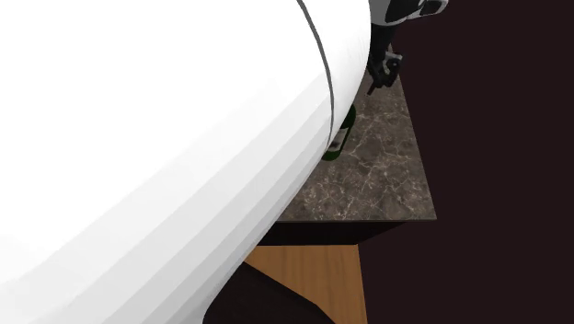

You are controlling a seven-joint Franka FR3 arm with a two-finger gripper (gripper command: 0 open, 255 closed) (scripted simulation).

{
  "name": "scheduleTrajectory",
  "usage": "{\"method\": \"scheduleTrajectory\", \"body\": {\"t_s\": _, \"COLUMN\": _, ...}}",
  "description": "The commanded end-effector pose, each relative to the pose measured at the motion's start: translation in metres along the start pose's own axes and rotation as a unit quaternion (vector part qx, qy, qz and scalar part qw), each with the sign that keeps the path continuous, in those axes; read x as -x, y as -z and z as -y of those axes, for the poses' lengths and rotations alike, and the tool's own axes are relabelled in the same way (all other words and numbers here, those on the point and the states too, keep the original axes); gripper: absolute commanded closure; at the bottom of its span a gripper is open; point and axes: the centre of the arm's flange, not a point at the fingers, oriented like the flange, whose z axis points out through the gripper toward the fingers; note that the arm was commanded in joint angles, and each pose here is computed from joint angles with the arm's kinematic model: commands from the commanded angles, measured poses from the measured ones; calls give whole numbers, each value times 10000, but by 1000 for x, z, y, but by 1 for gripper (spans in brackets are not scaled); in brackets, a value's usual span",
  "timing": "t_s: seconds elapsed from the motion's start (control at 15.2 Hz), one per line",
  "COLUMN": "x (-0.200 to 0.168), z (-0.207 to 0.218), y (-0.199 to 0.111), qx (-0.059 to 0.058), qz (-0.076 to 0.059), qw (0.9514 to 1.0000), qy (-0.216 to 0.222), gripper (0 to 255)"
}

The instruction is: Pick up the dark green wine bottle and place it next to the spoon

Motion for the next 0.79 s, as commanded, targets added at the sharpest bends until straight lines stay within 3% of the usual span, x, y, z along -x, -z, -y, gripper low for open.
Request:
{"method": "scheduleTrajectory", "body": {"t_s": 0.0, "x": 1, "z": 1, "y": -11, "qx": 0, "qz": -4, "qw": 10000, "qy": 1, "gripper": 0}}
{"method": "scheduleTrajectory", "body": {"t_s": 0.53, "x": 1, "z": 1, "y": -14, "qx": 0, "qz": -4, "qw": 10000, "qy": 1, "gripper": 0}}
{"method": "scheduleTrajectory", "body": {"t_s": 0.59, "x": 1, "z": 1, "y": -14, "qx": 0, "qz": -4, "qw": 10000, "qy": 1, "gripper": 255}}
{"method": "scheduleTrajectory", "body": {"t_s": 0.73, "x": 1, "z": 1, "y": -14, "qx": 0, "qz": -4, "qw": 10000, "qy": 1, "gripper": 255}}
